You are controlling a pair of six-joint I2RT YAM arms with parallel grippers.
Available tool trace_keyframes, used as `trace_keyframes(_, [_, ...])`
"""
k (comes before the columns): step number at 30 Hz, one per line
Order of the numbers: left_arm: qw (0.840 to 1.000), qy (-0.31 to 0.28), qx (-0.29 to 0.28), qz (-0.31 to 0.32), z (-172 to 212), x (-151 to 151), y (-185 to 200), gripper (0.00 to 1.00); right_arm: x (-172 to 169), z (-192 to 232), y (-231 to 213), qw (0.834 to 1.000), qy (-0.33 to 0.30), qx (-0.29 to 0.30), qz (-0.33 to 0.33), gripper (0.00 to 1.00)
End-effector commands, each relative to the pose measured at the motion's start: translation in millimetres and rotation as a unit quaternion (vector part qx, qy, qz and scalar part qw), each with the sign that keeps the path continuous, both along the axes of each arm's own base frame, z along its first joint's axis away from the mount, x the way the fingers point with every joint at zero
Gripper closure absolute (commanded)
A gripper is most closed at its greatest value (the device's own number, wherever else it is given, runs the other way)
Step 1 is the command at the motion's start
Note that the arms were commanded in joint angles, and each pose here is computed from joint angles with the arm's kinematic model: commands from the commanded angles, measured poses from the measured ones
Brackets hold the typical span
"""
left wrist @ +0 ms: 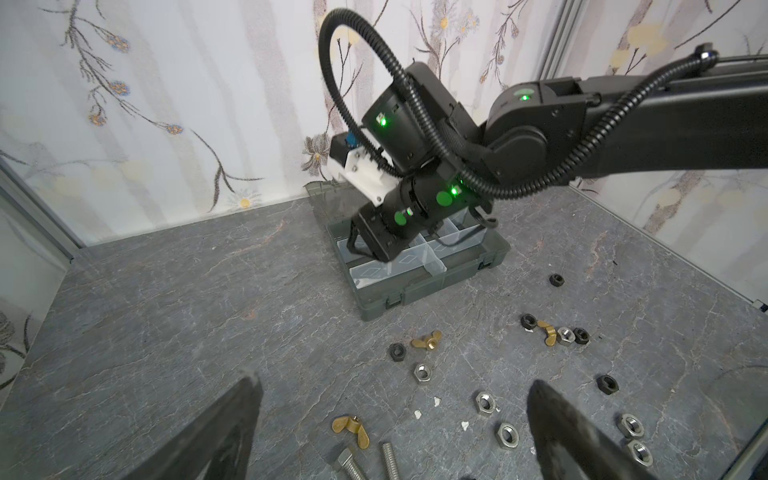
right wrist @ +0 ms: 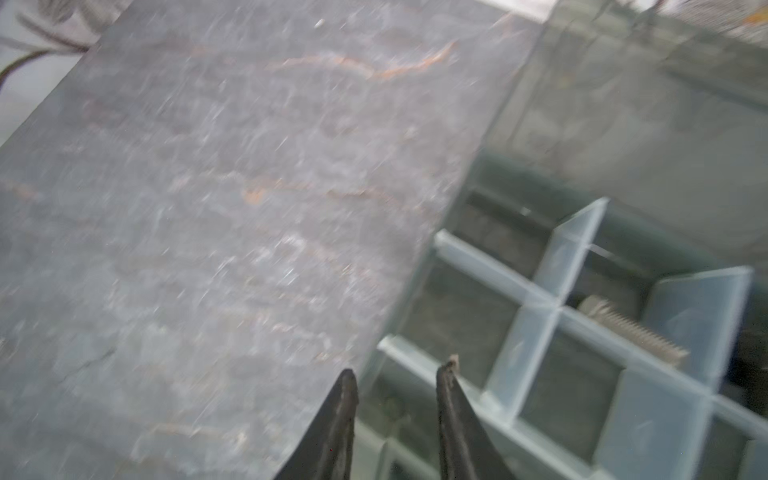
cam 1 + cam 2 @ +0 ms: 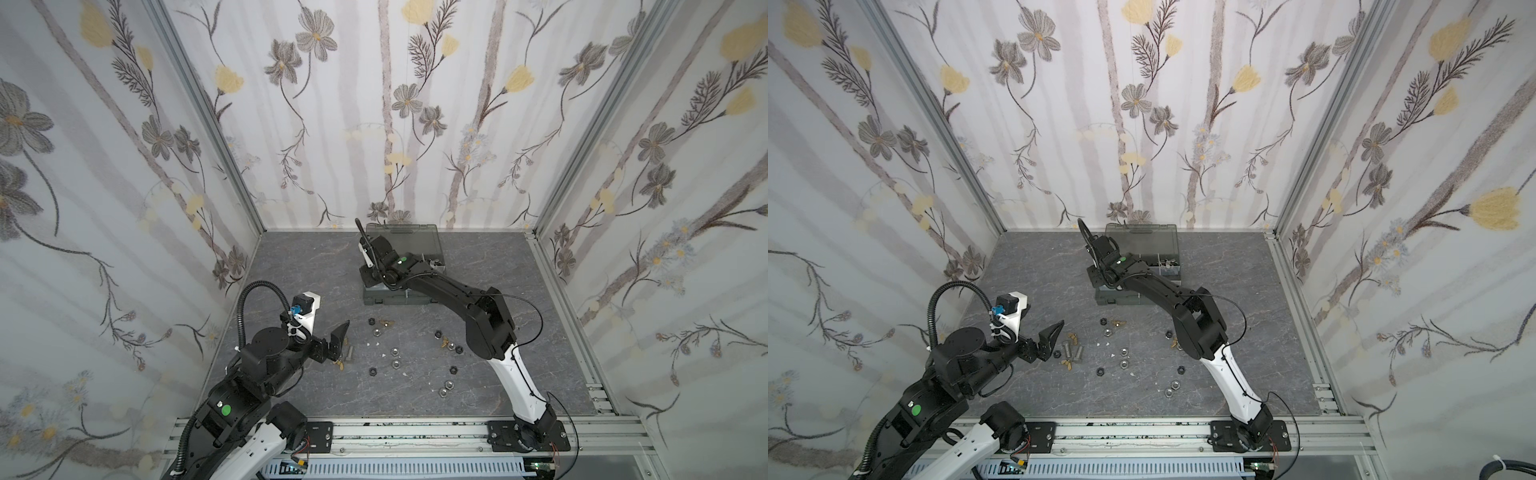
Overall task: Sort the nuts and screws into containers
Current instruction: 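Open the right gripper to release the steel bolt, then move the right gripper back to the pile and grasp another steel bolt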
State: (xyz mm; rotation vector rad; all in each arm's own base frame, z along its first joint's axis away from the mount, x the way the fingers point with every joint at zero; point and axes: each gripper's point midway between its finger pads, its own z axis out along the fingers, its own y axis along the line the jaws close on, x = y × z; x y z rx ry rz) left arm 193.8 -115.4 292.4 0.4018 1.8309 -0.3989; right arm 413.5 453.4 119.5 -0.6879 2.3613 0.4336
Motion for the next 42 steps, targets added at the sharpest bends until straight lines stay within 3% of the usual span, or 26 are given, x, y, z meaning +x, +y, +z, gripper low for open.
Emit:
trace_keyframes(1, [1.0,-0.019,-0.017,0.01,14,1,3,0.0,-49,-5,21,0.997,0.052,0.047,0.028,0.65])
trace_keyframes(6, [1.0,-0.018,-0.014,0.005,15,0,2,0.0,-98,-40,26,0.986,0.151,0.064,-0.009,0.67])
trace_keyframes(15, [1.0,-0.02,-0.01,-0.005,15,-1,0,0.0,-150,-73,29,0.979,0.197,0.027,-0.034,0.66])
trace_keyframes(42, [1.0,-0.024,-0.011,-0.015,11,-3,-3,0.0,-207,-88,35,0.969,0.244,0.013,-0.047,0.63])
